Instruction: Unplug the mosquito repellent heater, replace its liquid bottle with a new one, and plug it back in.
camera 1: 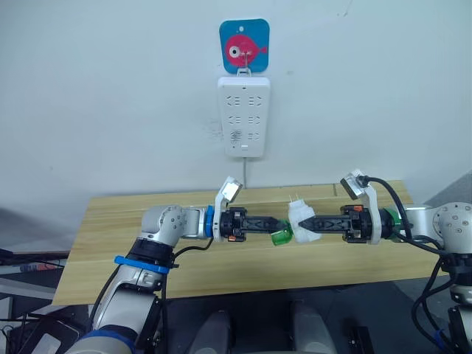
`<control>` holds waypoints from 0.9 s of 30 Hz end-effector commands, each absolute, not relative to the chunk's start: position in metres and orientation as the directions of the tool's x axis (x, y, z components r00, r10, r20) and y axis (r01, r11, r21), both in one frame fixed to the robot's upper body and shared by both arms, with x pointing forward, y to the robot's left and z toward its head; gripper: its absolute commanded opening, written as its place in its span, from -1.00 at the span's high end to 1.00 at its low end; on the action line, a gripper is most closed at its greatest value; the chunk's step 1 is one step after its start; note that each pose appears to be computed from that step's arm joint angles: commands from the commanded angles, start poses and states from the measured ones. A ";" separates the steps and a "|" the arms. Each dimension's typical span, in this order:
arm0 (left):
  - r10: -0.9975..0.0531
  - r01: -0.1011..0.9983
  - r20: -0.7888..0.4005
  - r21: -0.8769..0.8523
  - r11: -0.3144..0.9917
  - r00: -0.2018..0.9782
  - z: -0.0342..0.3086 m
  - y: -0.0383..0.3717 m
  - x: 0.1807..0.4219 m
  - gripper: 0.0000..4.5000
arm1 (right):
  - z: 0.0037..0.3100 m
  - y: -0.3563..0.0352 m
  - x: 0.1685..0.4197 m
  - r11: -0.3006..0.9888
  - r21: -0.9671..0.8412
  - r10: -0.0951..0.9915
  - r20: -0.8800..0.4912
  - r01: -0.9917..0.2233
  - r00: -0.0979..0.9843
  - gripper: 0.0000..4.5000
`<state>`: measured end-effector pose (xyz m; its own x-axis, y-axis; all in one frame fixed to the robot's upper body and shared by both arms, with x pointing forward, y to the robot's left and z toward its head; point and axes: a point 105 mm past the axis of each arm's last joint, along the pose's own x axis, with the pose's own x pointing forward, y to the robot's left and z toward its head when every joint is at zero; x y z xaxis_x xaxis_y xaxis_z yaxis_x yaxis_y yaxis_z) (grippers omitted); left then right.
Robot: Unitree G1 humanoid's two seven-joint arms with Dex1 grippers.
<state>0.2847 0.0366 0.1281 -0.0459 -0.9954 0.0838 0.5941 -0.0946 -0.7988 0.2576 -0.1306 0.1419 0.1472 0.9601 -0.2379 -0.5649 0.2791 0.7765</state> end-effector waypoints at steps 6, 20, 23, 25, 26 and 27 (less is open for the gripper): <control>-0.983 0.797 0.034 -0.590 0.126 0.181 0.140 0.071 0.299 -1.00 | 0.152 -0.147 0.262 0.295 0.785 0.954 -0.208 -0.544 0.216 -0.32; -0.991 0.443 0.014 0.894 0.074 0.136 0.131 0.051 0.269 -1.00 | 0.157 -0.149 0.273 0.289 0.811 0.945 -0.157 -0.510 0.286 -0.32; -0.991 0.378 0.051 0.921 0.094 0.122 0.127 0.039 0.271 -1.00 | 0.158 -0.145 0.273 0.279 0.811 0.949 -0.150 -0.514 0.278 -0.32; -0.991 0.346 0.069 0.932 0.107 0.118 0.128 0.034 0.273 -1.00 | 0.159 -0.142 0.271 0.270 0.811 0.952 -0.143 -0.519 0.271 -0.32; -0.990 0.336 0.076 0.935 0.112 0.117 0.129 0.032 0.274 -1.00 | 0.160 -0.141 0.271 0.264 0.813 0.953 -0.138 -0.520 0.269 -0.32; -0.990 0.329 0.074 0.938 0.110 0.118 0.128 0.030 0.275 -1.00 | 0.161 -0.141 0.271 0.259 0.813 0.955 -0.134 -0.521 0.266 -0.32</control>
<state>0.2756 0.0329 0.1226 0.1292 -0.9906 0.0454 0.3673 0.0903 0.9257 0.2724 -0.1424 0.1455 0.2771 0.9433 -0.1828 -0.4731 0.2996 0.8285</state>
